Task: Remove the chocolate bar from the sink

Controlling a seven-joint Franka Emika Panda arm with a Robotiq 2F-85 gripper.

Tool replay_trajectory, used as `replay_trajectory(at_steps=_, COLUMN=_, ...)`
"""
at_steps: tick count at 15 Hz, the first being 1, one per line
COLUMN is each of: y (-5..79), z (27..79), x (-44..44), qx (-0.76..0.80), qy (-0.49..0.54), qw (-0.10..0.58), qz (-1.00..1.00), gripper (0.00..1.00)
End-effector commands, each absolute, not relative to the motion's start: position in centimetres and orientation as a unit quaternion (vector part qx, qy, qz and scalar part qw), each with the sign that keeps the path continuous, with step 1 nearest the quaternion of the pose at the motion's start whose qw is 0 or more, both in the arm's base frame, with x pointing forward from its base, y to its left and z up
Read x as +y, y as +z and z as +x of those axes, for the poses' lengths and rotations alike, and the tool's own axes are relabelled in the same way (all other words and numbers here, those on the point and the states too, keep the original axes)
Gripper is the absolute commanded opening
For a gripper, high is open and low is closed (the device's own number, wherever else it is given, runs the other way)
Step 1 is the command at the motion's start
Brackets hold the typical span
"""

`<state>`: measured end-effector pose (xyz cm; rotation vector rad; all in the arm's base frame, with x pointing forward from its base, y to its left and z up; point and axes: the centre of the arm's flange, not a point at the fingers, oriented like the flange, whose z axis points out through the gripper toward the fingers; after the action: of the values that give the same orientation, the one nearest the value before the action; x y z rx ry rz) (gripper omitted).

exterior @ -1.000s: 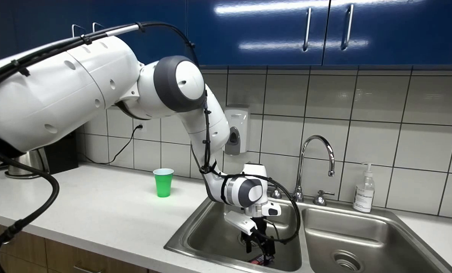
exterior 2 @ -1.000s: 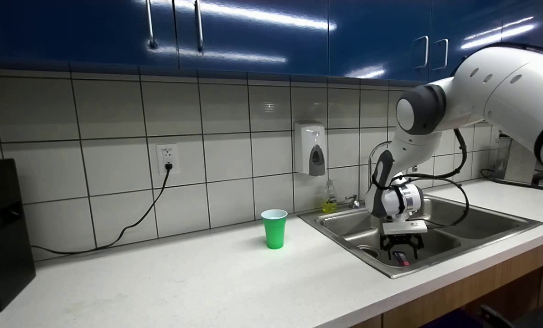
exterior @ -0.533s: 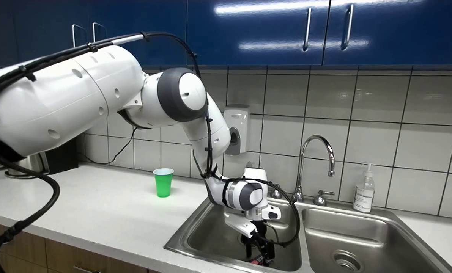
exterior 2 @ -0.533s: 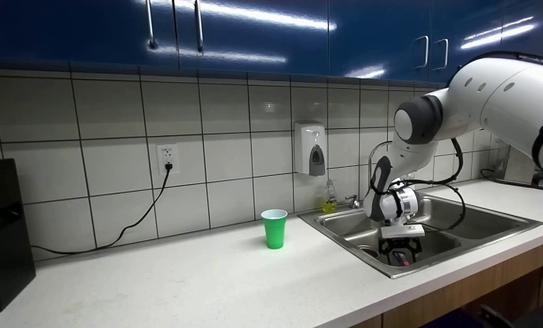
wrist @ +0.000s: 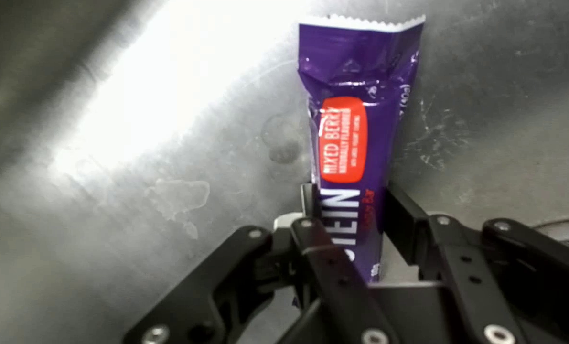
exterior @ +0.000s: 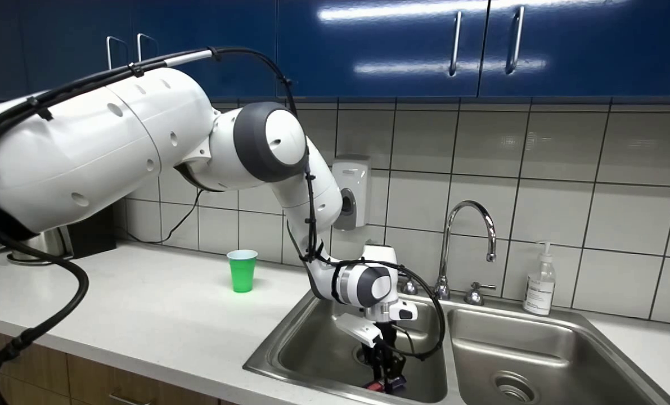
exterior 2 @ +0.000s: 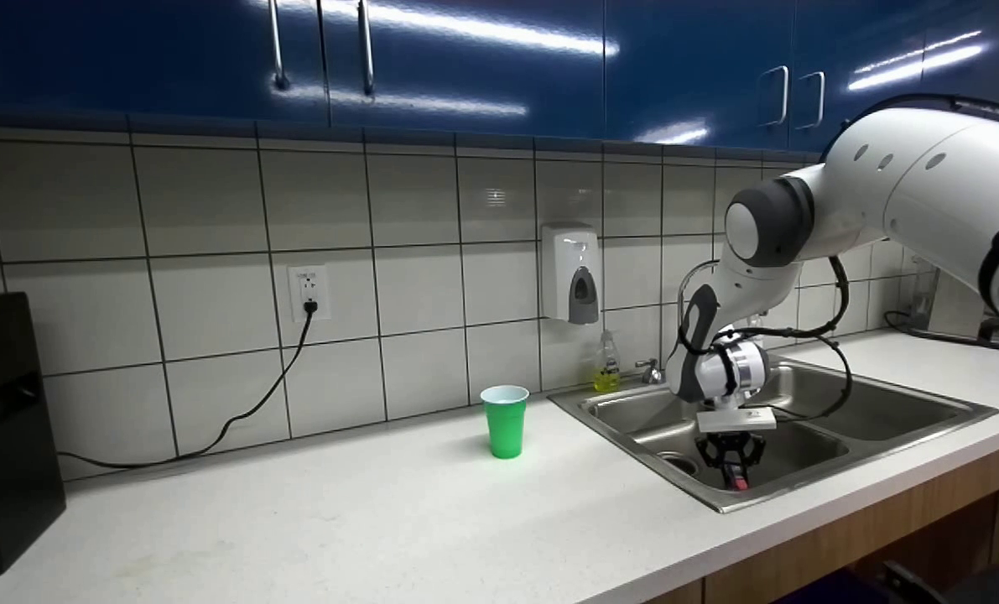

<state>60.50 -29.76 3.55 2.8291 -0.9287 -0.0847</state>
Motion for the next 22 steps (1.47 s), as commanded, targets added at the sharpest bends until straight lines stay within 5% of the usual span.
replay_trajectory(at_steps=1, y=2.8, z=60.9, x=-30.3, qx=-0.326, qy=-0.039, qw=0.075, qz=0.942, gripper=0.11)
replay_trajectory(at_steps=13, y=14.0, z=59.6, x=-27.8, qx=-0.324, qy=0.006, qw=0.085, qz=0.942, gripper=0.10)
replay_trajectory(at_steps=22, y=23.9, z=53.3, x=-21.6, qx=-0.210, qy=0.040, qw=0.122, qz=0.969, gripper=0.10)
